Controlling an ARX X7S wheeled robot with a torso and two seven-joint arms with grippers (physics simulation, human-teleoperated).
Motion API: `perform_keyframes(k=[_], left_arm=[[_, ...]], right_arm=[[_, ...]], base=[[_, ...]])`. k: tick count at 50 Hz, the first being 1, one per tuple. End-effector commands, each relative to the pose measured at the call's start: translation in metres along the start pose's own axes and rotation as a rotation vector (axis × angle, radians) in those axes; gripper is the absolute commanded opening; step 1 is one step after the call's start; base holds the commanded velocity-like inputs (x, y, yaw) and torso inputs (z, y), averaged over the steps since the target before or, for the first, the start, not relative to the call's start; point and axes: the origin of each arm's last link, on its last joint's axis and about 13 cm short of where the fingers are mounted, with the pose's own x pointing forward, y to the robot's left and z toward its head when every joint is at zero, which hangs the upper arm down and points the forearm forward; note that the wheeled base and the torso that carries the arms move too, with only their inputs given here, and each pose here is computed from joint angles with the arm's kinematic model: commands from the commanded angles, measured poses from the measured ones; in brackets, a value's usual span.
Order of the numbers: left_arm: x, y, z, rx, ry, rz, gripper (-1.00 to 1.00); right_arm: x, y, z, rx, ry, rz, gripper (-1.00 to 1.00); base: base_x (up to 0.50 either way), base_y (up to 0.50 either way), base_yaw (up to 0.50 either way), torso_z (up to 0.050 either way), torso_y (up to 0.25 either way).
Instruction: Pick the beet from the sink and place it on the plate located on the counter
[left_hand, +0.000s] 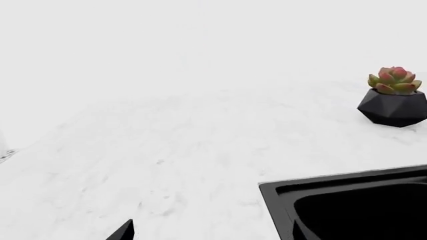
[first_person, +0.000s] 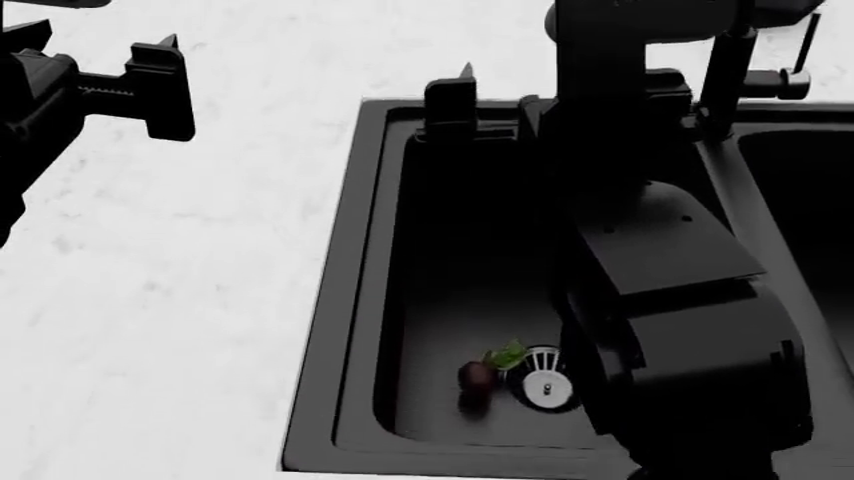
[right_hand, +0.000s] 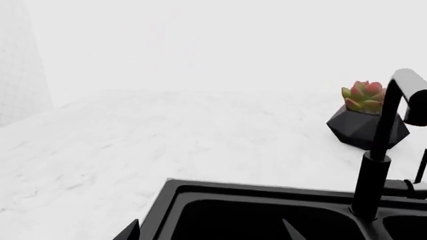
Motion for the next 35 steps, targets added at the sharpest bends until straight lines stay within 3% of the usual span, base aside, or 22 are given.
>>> perform_keyframes(k=[1,22,35], left_arm=[[-0.0006,0.0007,-0.0006,-0.003,-0.002,-0.003,1.0],[-0.0022,-0.001,-0.0025,-0.003,-0.011,-0.022,1.0],[-0.0034,0.0004,-0.0024,-0.023,0.002,-0.007,1.0]], right_arm=[[-0.0009,0.0007,0.0001,-0.001,0.002,0.004,1.0],[-0.0014,0.0018,-0.0035,0.001,0.018,0.018,1.0],[-0.0034,0.0023,-0.0019,0.0,0.012,0.024,1.0]], base=[[0.5,0.0,0.0,0.0,0.0],[0.5,0.0,0.0,0.0,0.001],[0.0,0.0,0.0,0.0,-0.055]])
